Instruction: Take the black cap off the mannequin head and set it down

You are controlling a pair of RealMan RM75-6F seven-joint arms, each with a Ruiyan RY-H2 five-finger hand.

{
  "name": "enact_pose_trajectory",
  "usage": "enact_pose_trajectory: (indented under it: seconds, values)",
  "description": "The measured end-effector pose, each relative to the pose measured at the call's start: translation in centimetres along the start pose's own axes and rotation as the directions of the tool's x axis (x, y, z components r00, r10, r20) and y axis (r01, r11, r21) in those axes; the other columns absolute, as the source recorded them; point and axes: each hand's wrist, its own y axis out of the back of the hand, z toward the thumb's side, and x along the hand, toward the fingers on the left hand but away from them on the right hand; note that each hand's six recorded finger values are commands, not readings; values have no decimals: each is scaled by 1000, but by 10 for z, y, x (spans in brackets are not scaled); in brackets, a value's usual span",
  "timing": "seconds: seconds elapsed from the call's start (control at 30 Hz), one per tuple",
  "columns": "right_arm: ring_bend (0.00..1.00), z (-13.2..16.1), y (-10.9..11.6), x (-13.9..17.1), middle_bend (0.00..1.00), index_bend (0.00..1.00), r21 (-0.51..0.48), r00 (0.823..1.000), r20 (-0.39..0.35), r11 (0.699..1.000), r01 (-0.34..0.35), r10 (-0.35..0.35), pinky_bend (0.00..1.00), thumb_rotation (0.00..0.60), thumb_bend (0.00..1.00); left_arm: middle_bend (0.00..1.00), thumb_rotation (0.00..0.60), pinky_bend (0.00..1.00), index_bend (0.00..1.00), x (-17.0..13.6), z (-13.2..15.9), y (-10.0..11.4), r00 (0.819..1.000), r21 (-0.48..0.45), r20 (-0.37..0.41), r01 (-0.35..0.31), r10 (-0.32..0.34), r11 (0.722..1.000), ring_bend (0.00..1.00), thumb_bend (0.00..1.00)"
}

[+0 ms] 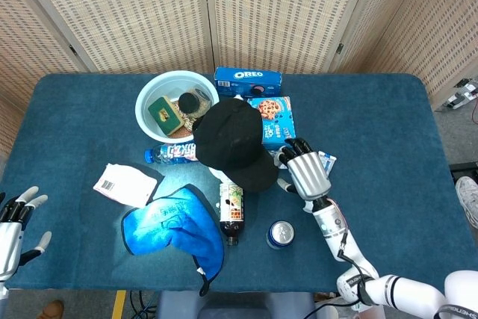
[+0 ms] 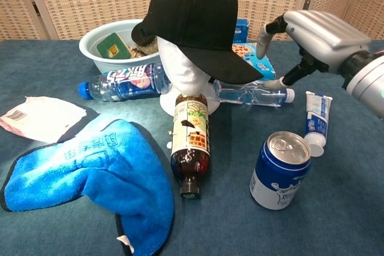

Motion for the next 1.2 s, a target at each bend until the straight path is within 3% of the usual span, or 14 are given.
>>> enact_pose_trajectory:
  seconds: [0.9, 1.2]
  values:
    - [348, 8, -22, -17, 509, 550, -21, 997, 6, 997, 79, -79, 217, 600, 0, 135, 600, 0, 241, 2, 1, 1, 1000, -4, 7, 7, -7, 1000, 152, 257]
    - [378, 11, -20, -20, 536, 554, -47, 992, -20, 991, 124, -125, 230, 600, 176, 135, 600, 0, 240, 1, 0, 2, 1000, -5, 3, 6, -6, 1000, 152, 257]
